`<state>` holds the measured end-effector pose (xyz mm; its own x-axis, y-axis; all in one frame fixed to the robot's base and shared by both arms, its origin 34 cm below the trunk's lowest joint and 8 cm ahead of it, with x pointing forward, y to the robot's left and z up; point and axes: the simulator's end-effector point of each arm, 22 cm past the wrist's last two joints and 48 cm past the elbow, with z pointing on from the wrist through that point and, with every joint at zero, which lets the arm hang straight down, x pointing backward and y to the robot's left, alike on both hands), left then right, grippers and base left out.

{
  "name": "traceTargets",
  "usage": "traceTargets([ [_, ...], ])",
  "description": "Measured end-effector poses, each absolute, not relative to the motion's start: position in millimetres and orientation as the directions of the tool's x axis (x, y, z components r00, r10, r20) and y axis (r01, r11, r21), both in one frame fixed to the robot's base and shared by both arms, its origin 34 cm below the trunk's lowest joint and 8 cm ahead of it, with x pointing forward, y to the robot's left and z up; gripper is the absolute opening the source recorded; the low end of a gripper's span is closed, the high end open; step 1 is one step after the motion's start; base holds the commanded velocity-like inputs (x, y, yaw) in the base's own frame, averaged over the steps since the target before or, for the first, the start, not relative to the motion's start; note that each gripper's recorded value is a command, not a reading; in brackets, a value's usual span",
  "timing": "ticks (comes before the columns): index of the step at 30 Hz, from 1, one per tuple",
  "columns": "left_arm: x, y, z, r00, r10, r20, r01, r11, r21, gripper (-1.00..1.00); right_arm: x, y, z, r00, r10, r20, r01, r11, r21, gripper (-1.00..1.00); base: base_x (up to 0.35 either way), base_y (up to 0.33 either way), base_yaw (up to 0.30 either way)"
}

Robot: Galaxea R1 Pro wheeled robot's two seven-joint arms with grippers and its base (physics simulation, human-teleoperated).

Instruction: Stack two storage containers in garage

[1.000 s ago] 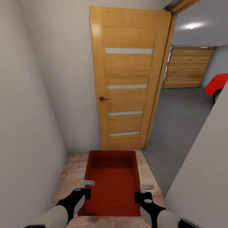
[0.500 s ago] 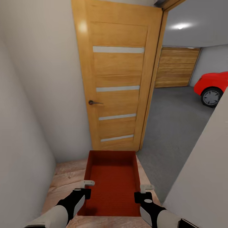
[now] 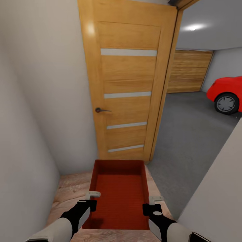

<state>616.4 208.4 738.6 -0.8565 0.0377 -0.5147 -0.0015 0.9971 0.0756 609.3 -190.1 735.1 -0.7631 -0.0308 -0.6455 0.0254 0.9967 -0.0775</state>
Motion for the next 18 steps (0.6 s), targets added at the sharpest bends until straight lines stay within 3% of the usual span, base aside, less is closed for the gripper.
traceTargets([
  [6,616.7,208.3,738.8,-0.856,0.037,-0.516,-0.002,0.997,0.075,-1.00,609.5,-190.2,735.2,-0.762,-0.030,-0.646,0.026,0.997,-0.077,-1.00,0.105,0.312,-0.020],
  [12,616.6,208.1,738.8,-0.856,0.038,-0.515,-0.001,0.997,0.075,-1.00,609.5,-190.4,735.2,-0.762,-0.030,-0.646,0.026,0.997,-0.077,-1.00,0.106,0.295,-0.193],
  [18,616.7,208.1,738.6,-0.856,0.038,-0.515,-0.001,0.997,0.075,-1.00,609.6,-190.4,735.1,-0.762,-0.031,-0.646,0.026,0.997,-0.078,-1.00,0.031,0.060,-0.243],
])
